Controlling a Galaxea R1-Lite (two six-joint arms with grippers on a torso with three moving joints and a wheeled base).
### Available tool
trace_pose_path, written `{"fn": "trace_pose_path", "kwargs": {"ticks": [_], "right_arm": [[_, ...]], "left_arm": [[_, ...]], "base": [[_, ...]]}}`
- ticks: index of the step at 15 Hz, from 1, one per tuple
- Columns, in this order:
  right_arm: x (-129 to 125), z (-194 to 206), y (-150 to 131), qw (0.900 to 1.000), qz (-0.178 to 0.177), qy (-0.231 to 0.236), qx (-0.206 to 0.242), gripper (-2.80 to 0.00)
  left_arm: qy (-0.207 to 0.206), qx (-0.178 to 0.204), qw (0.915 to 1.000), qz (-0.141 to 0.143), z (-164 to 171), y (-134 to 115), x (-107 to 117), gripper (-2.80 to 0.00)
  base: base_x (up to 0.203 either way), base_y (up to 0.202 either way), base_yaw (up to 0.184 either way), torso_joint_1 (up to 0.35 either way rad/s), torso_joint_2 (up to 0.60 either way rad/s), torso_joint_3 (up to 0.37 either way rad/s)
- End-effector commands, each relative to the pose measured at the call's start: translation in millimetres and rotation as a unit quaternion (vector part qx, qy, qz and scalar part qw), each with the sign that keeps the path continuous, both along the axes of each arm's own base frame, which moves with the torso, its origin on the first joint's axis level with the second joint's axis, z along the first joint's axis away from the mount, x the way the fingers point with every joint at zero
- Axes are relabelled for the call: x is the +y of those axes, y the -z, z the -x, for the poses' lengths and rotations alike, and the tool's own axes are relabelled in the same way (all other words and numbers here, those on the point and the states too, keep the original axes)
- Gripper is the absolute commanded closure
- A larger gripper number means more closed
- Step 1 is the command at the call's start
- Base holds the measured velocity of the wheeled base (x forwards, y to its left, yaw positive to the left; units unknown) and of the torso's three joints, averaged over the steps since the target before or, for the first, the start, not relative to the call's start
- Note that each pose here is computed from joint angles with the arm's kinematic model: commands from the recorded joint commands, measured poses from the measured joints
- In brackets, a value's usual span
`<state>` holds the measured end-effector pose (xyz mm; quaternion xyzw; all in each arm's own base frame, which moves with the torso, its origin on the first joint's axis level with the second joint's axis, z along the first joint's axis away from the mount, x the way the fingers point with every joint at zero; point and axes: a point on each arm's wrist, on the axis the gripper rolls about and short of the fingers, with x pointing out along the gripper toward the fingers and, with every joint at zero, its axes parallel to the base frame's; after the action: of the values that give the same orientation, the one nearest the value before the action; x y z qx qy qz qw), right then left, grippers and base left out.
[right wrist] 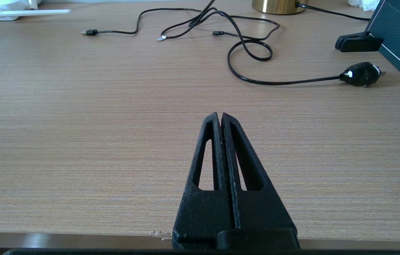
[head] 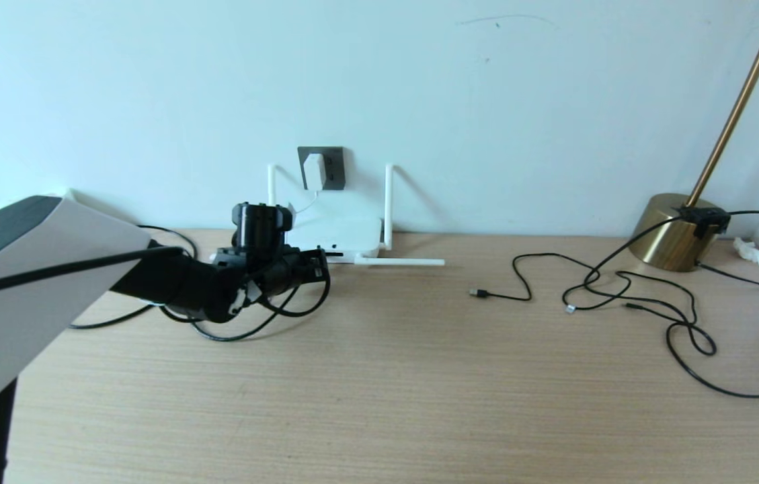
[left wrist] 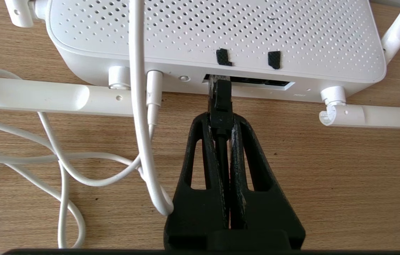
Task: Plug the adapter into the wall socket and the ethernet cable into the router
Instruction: Align cable and router interface, then plug cable into router interface
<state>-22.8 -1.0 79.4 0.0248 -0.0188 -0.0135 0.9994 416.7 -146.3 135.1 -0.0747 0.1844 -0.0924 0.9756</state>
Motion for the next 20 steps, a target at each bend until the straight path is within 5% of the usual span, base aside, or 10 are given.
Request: {"fn": "trace_pose_path", "kwargs": {"ticks": [1,20], "right_arm": [[0.0,-0.9,2.9,1.0,0.0,0.0,0.005,0.0],[0.0,-0.9,2.9,1.0,0.0,0.0,0.005,0.0]], "left_arm": [[0.002,0.0,1.0,0.001,0.5,0.1,-2.1,0.0],[-0.004,0.001,1.0,-0.002,-7.6,6.8,-4.3,0.0]], "base": [[0.0,0.0,0.0,0.0,0.0,0.0],[0.0,0.0,0.0,0.0,0.0,0.0]]}}
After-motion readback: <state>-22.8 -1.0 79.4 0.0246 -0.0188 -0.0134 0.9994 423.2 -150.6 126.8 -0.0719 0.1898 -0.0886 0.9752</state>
